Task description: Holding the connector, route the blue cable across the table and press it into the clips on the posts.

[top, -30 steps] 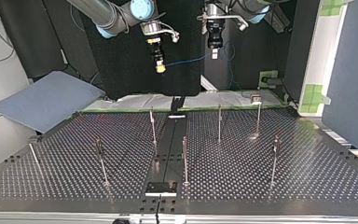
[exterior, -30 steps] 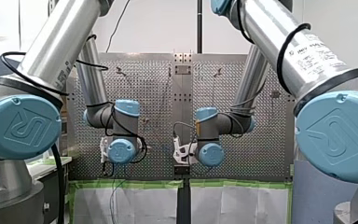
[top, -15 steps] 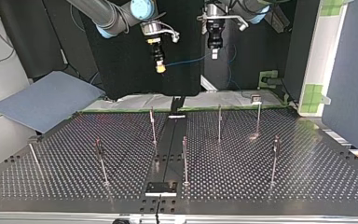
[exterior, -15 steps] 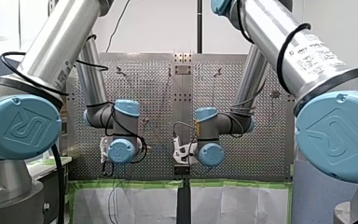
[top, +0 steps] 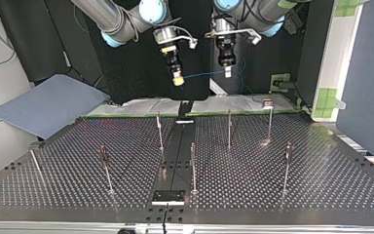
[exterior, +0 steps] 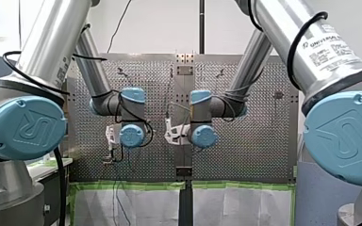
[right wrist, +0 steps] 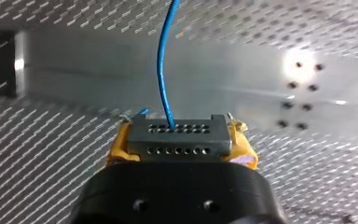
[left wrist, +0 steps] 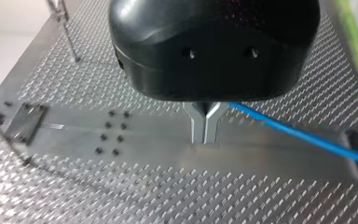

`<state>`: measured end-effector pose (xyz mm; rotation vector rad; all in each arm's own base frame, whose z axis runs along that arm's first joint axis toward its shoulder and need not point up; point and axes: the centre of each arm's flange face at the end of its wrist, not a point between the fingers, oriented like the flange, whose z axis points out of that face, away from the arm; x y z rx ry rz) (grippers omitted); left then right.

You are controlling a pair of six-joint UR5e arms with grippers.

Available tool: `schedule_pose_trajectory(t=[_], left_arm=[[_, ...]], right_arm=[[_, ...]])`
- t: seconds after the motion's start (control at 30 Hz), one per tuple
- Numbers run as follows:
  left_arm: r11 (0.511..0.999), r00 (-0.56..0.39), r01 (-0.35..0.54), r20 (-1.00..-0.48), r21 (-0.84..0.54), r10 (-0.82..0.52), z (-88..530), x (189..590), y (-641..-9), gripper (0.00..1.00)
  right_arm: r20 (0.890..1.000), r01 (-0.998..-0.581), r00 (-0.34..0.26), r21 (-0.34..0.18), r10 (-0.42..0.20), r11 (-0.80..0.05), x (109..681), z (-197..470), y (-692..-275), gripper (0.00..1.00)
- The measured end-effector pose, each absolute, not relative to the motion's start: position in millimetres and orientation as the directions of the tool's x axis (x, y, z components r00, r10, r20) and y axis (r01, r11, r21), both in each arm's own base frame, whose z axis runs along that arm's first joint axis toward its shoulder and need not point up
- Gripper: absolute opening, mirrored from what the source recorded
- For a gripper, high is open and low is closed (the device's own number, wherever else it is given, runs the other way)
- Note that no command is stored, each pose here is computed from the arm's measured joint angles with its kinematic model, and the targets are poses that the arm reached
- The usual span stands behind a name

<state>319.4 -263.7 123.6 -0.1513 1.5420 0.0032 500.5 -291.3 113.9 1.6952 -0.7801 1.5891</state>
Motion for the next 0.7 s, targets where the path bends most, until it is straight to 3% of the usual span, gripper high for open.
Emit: schedule_pose_trajectory(t=[0.4, 0.7], left_arm=[[0.963, 0.069, -0.255, -0.995, -0.084, -0.069, 170.0, 337.8, -239.0, 0.00], [0.932, 0.091, -0.348, -0.993, -0.101, -0.074, 204.8, 339.8, -220.3, 0.00]], right_arm=[[0.997, -0.771, -0.028, 0.024, 0.071, -0.636, 527.1, 200.8, -305.9, 0.00], [0.986, -0.730, -0.133, -0.027, 0.103, -0.683, 543.3, 288.5, -306.4, 0.00]])
